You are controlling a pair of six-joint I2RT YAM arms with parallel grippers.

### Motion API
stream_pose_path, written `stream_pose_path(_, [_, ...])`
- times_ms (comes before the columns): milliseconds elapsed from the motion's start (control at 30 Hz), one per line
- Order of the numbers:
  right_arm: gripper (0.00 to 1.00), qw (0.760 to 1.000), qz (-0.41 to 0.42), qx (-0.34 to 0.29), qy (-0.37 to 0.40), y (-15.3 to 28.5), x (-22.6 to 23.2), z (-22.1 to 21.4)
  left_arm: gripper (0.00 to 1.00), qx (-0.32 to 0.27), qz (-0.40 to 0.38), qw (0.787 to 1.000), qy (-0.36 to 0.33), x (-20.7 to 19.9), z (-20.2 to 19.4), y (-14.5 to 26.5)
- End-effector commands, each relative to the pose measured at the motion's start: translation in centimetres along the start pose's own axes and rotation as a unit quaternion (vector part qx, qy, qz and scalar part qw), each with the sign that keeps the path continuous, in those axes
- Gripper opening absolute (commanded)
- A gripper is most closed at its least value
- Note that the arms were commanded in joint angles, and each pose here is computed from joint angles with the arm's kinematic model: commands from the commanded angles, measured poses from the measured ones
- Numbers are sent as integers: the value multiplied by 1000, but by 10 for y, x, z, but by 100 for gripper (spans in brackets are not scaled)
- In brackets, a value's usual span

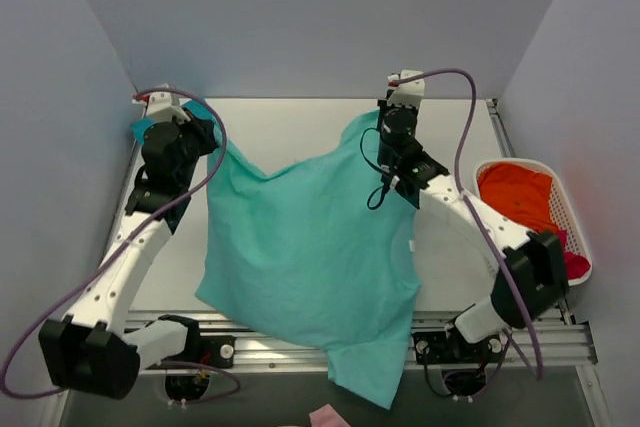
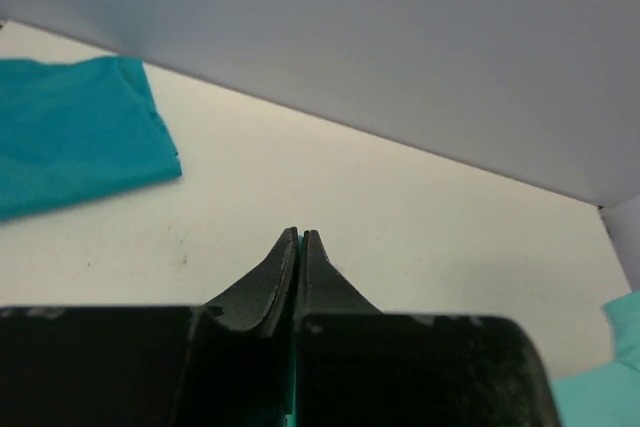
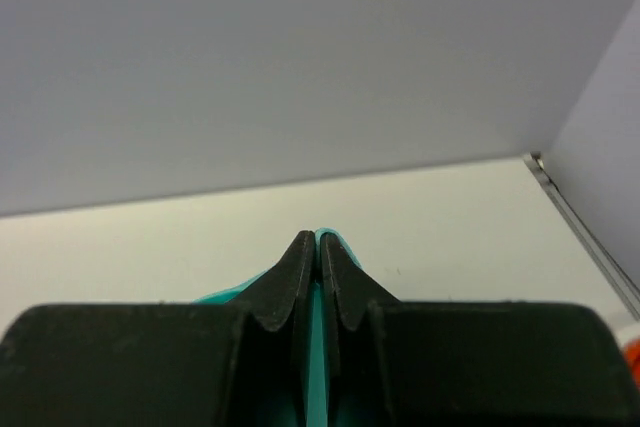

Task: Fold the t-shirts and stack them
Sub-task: Flatten the tshirt out

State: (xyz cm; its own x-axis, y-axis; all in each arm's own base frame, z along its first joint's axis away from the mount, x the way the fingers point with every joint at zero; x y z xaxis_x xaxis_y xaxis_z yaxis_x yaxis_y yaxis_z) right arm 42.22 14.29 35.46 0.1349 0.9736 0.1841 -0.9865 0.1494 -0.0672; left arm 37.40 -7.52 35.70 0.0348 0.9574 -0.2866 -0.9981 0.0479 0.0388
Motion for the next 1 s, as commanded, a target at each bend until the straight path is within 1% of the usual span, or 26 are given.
stream_pose_path(0, [0,995,-86,-13,-52,-33,-35,-23,2,-13,27,999,25,17,-19,-43])
stream_pose_path(33, [0,994,-96,-7,-48,-42,-39,-35,2,2,34,999,25,23,-34,-56])
stream_pose_path(67, [0,993,-109,19,-28,-56,-42,-72,2,41,54,997,19,36,-71,-80])
stream_pose_path(133, [0,990,-131,29,-30,-79,-53,-93,2,58,69,996,19,45,-90,-107])
stream_pose_path(167, [0,988,-142,55,-10,-90,-55,-129,2,99,88,991,12,61,-130,-129])
stream_pose_path(200, [0,987,-148,61,-5,-99,-56,-142,2,92,93,991,8,61,-124,-147])
stream_pose_path(233, [0,984,-162,70,5,-117,-59,-163,2,135,116,984,-4,76,-166,-164])
stream_pose_path(300, [0,982,-170,77,11,-136,-59,-179,2,147,130,981,-13,86,-182,-190])
stream_pose_path(333, [6,980,-178,86,18,-147,-65,-188,2,148,135,980,-14,90,-193,-217])
stream_pose_path(367, [47,980,-180,83,16,-170,-56,-196,17,166,146,975,-17,98,-205,-226])
stream_pose_path(400, [73,977,-196,83,18,-180,-58,-200,43,172,154,973,-12,104,-208,-239])
stream_pose_path(433, [98,973,-213,87,26,-186,-61,-203,78,162,159,974,-4,106,-203,-268])
stream_pose_path(467, [100,970,-230,71,25,-200,-58,-198,94,200,179,963,-6,115,-217,-267])
stream_pose_path(533, [100,969,-237,59,24,-207,-55,-192,94,197,192,961,12,126,-212,-281])
stream_pose_path(567, [100,970,-236,47,22,-207,-53,-180,94,182,193,964,17,124,-193,-286])
stream_pose_path(600, [100,968,-248,40,25,-202,-57,-176,94,170,199,965,21,126,-185,-285])
stream_pose_path(633, [100,968,-249,6,0,-198,-53,-145,94,140,198,970,26,123,-154,-280])
stream_pose_path(667, [100,968,-249,-2,1,-191,-53,-136,94,125,204,971,27,128,-152,-274])
stream_pose_path(700, [100,966,-257,4,11,-179,-62,-146,94,108,206,972,28,128,-141,-268])
stream_pose_path(733, [100,968,-250,-24,-19,-170,-58,-114,94,72,201,976,33,119,-104,-256])
stream_pose_path(800, [100,971,-239,-12,-14,-150,-62,-124,94,42,208,977,31,123,-94,-238])
stream_pose_path(833, [100,971,-237,-27,-29,-139,-62,-101,94,14,202,979,34,115,-64,-224])
stream_pose_path(867, [100,971,-237,-24,-28,-129,-63,-100,94,11,206,978,32,115,-58,-214])
stream_pose_path(900, [100,972,-232,-20,-36,-117,-58,-99,94,26,219,975,29,121,-69,-201])
stream_pose_path(933, [100,974,-225,-12,-37,-98,-63,-98,94,22,221,974,31,117,-53,-184])
stream_pose_path(967, [100,975,-219,-5,-40,-88,-63,-99,94,30,228,973,31,119,-56,-174])
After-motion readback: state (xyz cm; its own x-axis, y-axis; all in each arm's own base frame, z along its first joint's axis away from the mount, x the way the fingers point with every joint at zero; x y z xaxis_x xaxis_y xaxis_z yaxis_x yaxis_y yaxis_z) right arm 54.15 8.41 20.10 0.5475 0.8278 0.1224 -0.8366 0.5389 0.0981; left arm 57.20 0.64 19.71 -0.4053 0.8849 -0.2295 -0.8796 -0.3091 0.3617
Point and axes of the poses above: each gripper's point midway between its finger pads, its own y axis back along the fingers, its own x axis along the line the jaws close on, z = x × y, the point moved 1 cm from there along y, back along the fingers, and after that the axes turned 8 degrees about -y, right-handed, at the moved point
